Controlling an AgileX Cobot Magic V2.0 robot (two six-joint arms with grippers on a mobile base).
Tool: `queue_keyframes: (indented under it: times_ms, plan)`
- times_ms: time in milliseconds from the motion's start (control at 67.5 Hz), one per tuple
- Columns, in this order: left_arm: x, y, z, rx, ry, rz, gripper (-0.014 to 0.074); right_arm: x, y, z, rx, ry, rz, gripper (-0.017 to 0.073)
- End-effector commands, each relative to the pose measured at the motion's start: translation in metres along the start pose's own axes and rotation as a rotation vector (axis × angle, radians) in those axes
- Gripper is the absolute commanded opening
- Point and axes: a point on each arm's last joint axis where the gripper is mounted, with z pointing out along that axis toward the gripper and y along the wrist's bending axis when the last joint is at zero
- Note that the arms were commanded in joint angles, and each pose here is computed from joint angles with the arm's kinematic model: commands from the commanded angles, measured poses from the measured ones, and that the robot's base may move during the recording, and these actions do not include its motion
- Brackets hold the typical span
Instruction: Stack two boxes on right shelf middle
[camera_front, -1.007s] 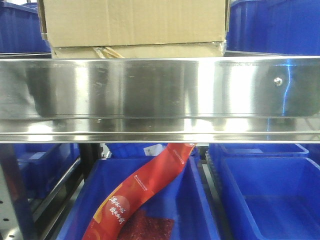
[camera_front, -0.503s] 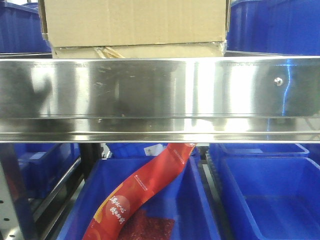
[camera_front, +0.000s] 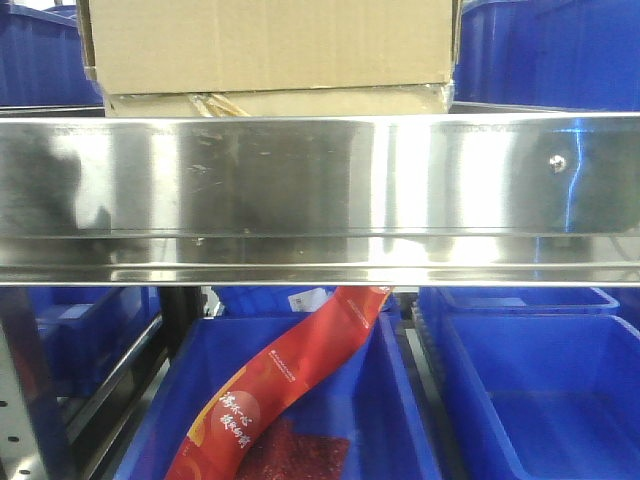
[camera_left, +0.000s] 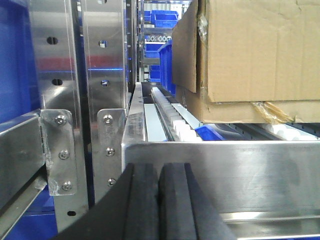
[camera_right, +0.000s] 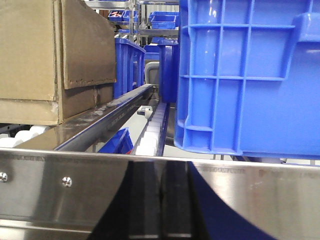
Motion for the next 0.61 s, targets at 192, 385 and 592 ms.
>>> queue_keyframes:
  times_ms: [192,385,592]
  plan:
    - [-0.0033,0.0051,-0.0010,-0.091,-0.031,0.008,-0.0111,-0.0023,-0.0001,-0.0003,0.002,-0.027,-0.004,-0.0168]
    - [-0.0033,0.0052,-0.0010,-0.093,-0.031,0.008,-0.0111,-0.0023,-0.0001,-0.0003,0.002,-0.027,-0.004,-0.0168]
    - [-0.0033,0.0052,-0.0010,-0.093,-0.031,0.008,-0.0111,-0.0023,-0.0001,-0.0003,0.002,-0.027,-0.004,-0.0168]
